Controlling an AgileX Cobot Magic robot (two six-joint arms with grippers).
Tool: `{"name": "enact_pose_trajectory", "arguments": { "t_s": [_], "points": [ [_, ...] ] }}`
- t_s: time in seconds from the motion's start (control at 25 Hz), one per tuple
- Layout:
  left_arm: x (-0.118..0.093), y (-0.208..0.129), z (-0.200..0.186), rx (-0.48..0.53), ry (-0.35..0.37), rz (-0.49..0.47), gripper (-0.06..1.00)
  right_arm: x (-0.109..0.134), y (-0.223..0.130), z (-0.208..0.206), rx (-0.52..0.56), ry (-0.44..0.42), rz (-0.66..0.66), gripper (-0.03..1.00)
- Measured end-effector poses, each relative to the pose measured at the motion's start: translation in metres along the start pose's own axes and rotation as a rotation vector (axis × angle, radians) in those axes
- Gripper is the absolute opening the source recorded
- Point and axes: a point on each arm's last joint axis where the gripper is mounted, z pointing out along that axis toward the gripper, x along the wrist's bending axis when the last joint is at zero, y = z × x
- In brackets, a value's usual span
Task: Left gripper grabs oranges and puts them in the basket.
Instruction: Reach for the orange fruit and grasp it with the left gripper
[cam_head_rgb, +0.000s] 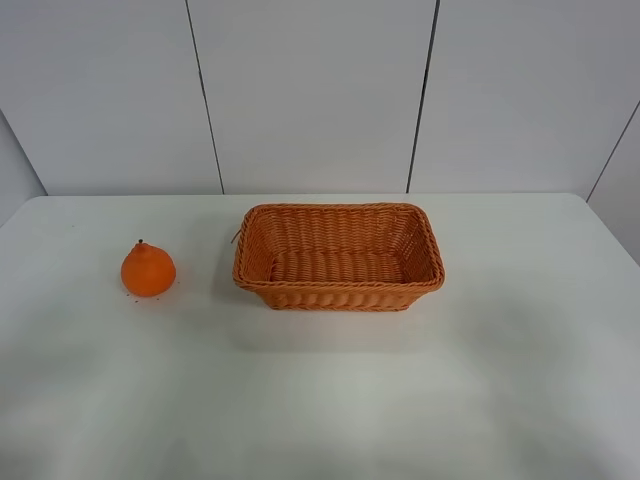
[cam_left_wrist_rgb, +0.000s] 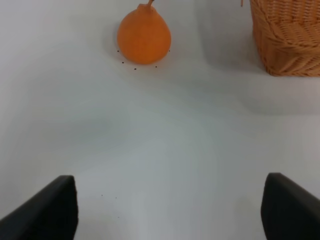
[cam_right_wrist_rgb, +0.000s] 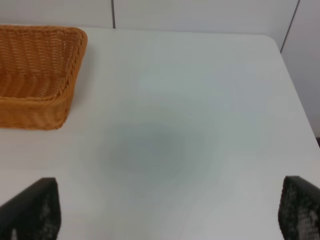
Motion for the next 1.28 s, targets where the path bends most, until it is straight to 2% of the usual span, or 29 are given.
{"name": "enact_pose_trajectory", "arguments": {
  "t_s": [0.64, 0.8, 0.96, 1.08, 1.28],
  "points": [
    [0.0, 0.008, -0.004, -0.006, 0.0, -0.007, 0.85, 0.0, 0.0, 0.0, 0.0, 0.0, 0.0, 0.69],
    [-0.001, 0.047, -0.007, 0.056, 0.0, -0.012, 0.85, 0.0, 0.0, 0.0, 0.0, 0.0, 0.0, 0.69],
    [-0.001, 0.101, 0.012, 0.173, 0.0, -0.017, 0.85, 0.0, 0.0, 0.0, 0.0, 0.0, 0.0, 0.69],
    [-0.001, 0.138, 0.043, 0.281, 0.002, -0.02, 0.85, 0.0, 0.0, 0.0, 0.0, 0.0, 0.0, 0.69],
    [0.001, 0.19, 0.119, 0.464, 0.005, -0.024, 0.85, 0.0, 0.0, 0.0, 0.0, 0.0, 0.0, 0.69]
  ]
}}
